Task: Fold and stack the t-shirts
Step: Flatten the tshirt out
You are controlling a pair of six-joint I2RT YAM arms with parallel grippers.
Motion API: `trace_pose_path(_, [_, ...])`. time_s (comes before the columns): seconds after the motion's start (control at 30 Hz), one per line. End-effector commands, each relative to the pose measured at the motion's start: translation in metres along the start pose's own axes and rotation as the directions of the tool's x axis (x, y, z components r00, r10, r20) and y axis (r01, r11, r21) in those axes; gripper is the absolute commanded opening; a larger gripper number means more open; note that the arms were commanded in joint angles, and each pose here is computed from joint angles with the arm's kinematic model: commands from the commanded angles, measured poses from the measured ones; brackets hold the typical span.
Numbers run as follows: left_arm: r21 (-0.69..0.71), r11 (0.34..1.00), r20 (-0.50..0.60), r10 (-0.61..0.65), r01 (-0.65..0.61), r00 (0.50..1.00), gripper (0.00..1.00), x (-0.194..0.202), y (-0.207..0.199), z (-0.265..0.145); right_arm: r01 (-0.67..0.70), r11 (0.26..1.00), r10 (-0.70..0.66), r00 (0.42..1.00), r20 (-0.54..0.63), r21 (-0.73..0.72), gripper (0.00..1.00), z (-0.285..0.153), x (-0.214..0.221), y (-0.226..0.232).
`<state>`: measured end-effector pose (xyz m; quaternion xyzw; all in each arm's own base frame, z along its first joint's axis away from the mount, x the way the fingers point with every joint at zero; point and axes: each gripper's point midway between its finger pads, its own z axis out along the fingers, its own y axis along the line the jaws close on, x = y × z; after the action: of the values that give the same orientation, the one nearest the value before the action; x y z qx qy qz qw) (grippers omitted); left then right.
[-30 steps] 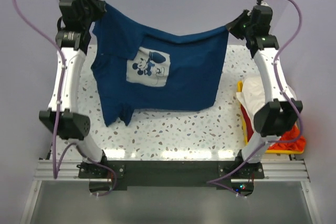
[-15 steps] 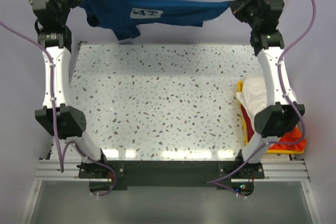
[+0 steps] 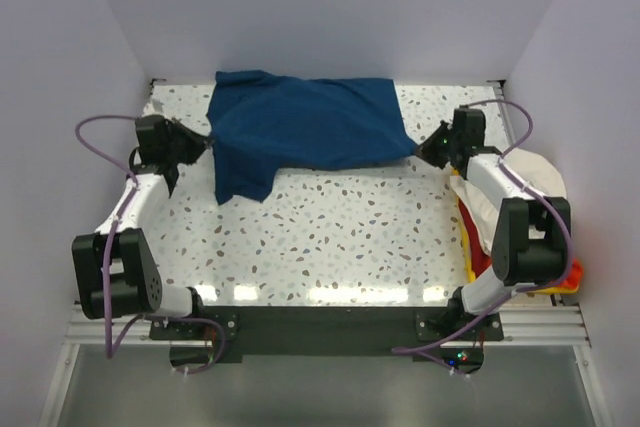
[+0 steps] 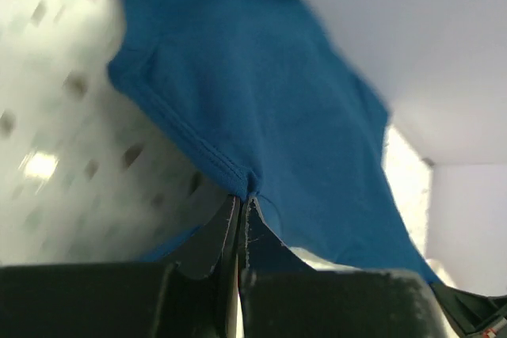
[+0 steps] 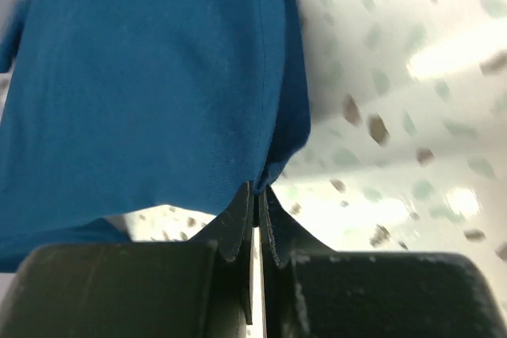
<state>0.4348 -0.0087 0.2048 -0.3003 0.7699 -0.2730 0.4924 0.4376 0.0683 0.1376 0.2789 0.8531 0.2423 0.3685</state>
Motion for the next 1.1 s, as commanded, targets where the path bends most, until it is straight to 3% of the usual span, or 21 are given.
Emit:
trace_pose_path(0.0, [-0.148, 0.988, -0.056, -0.052, 0.043, 0.997, 0.0, 0.033, 0.042, -0.017, -0.01, 0.998, 0.014, 0.997, -0.07, 0.058, 0.0, 0.002, 0.032, -0.031])
trace_pose_path(0.17, [-0.331, 0.944, -0.145, -0.037, -0.014, 0.989, 0.0, 0.081, 0.103, -0.042, 0.007, 0.99, 0.013, 0.99, -0.139, 0.138, 0.01, -0.004, 0.072, -0.071])
trace_pose_path(0.23, [-0.357, 0.934, -0.157, -0.039, -0.02, 0.987, 0.06, 0.086, 0.111, -0.045, 0.015, 0.988, 0.008, 0.989, -0.148, 0.156, 0.14, -0.009, 0.081, -0.08])
trace_pose_path(0.27, [-0.352, 0.936, -0.164, -0.029, -0.031, 0.986, 0.12, 0.087, 0.111, -0.044, 0.016, 0.988, 0.007, 0.989, -0.15, 0.153, 0.19, -0.01, 0.084, -0.081])
trace_pose_path(0.3, [-0.34, 0.94, -0.179, -0.026, -0.037, 0.984, 0.36, 0.089, 0.11, -0.043, 0.015, 0.988, 0.009, 0.988, -0.154, 0.156, 0.25, -0.011, 0.087, -0.083])
trace_pose_path(0.37, [-0.336, 0.939, -0.202, 0.002, -0.071, 0.979, 0.52, 0.087, 0.108, -0.041, 0.024, 0.991, -0.003, 0.988, -0.155, 0.135, 0.39, -0.014, 0.086, -0.078])
trace_pose_path(0.4, [-0.349, 0.934, -0.201, 0.01, -0.081, 0.979, 0.68, 0.085, 0.11, -0.043, 0.032, 0.99, -0.011, 0.988, -0.153, 0.137, 0.42, -0.016, 0.084, -0.078])
trace_pose_path(0.43, [-0.363, 0.927, -0.197, 0.021, -0.093, 0.98, 0.76, 0.082, 0.111, -0.045, 0.055, 0.988, -0.033, 0.988, -0.153, 0.142, 0.47, -0.018, 0.084, -0.079])
trace_pose_path(0.57, [-0.43, 0.897, -0.168, 0.03, -0.101, 0.985, 0.85, 0.087, 0.125, -0.07, 0.123, 0.979, -0.11, 0.99, -0.089, 0.165, 0.59, -0.04, 0.076, -0.074])
trace_pose_path(0.63, [-0.465, 0.881, -0.179, 0.008, -0.092, 0.984, 0.87, 0.101, 0.139, -0.079, 0.163, 0.973, -0.153, 0.985, -0.077, 0.165, 0.61, -0.043, 0.078, -0.067])
trace_pose_path(0.73, [-0.476, 0.876, -0.194, -0.023, -0.074, 0.981, 0.79, 0.124, 0.149, -0.086, 0.291, 0.953, -0.282, 0.953, -0.11, 0.084, 0.58, -0.043, 0.106, -0.024])
trace_pose_path(0.9, [-0.451, 0.89, -0.227, -0.035, -0.074, 0.973, 0.68, 0.138, 0.151, -0.083, 0.454, 0.884, -0.467, 0.871, -0.155, -0.112, 0.51, -0.034, 0.191, 0.066])
trace_pose_path(1.07, [-0.426, 0.9, -0.197, 0.011, -0.095, 0.98, 0.6, 0.117, 0.136, -0.08, 0.602, 0.764, -0.641, 0.749, -0.165, -0.232, 0.46, -0.019, 0.29, 0.125])
